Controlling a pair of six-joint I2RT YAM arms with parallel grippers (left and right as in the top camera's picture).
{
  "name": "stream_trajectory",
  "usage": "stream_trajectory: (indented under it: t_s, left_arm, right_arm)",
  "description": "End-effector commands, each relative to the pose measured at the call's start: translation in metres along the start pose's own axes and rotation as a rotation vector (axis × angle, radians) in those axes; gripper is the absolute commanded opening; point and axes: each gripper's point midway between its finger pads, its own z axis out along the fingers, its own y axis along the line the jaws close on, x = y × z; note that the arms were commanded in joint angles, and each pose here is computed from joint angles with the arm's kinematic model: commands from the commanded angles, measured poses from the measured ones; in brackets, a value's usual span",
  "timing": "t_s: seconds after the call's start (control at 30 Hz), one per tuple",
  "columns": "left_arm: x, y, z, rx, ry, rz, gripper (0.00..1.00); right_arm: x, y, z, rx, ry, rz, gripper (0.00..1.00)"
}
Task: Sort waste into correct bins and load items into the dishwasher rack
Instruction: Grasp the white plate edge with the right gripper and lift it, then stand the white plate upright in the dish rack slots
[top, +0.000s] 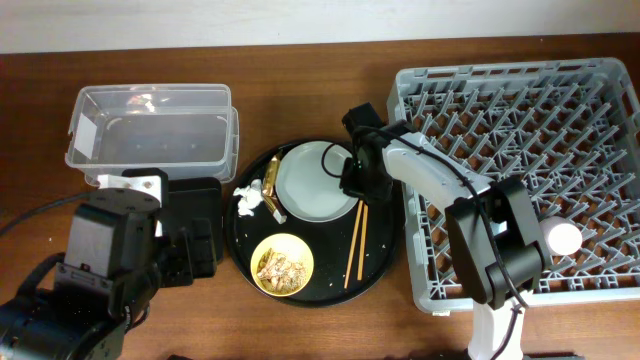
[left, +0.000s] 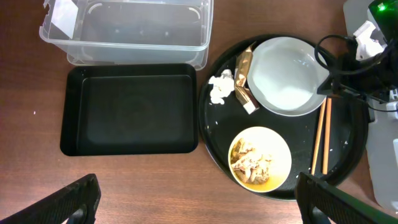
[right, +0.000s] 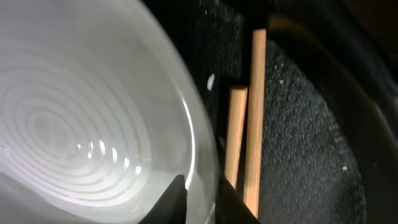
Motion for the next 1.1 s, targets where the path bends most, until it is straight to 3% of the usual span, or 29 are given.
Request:
stream_trajectory:
  t_s: [0.0,0.07,0.13,0.37,0.43,0.73,0.93,1.07]
  left_arm:
    - [-0.001,0.003,-0.003,-0.012,-0.012,-0.015,1.00]
    - [-0.001,0.003,-0.003,-0.012,-0.012,-0.015,0.99]
    - [-0.001,0.003,-0.003,-0.012,-0.012,-0.015,0.99]
    - [-0.001,0.003,-0.003,-0.012,-0.012,-0.015,0.99]
    - [-0.001,0.003,-0.003,-0.012,-0.012,-0.015,0.99]
    - [-0.001,0.003,-0.003,-0.012,-0.012,-0.015,0.99]
    - [-0.001,0.003,-0.003,-0.012,-0.012,-0.015,0.99]
    - [-0.001,0.003,-0.003,-0.012,-0.012,-0.015,0.99]
  right_arm:
    - [0.000,-0.005,0.008,0.024,0.003,0.037,0.15]
    - [0.001,-0.005,0.010,0.027,0.008,0.038,0.15]
    - [0.001,-0.006,0.010,0.029,0.009,0.038,0.04]
    - [-0.005,-0.033,-0.006,0.052,0.035,0.068,0.04]
    - [-0.014,-0.025,-0.040,0.012,-0.051,-0.070,0.04]
    - [-0.027,-0.041,-0.213,0.062,-0.546,-0.170,0.04]
    - [-0.034,-0.159,-0.320,0.508,-0.882,0.067,0.04]
    - [-0.048,-0.226,-0.339,0.667,-0.865,0.143,0.04]
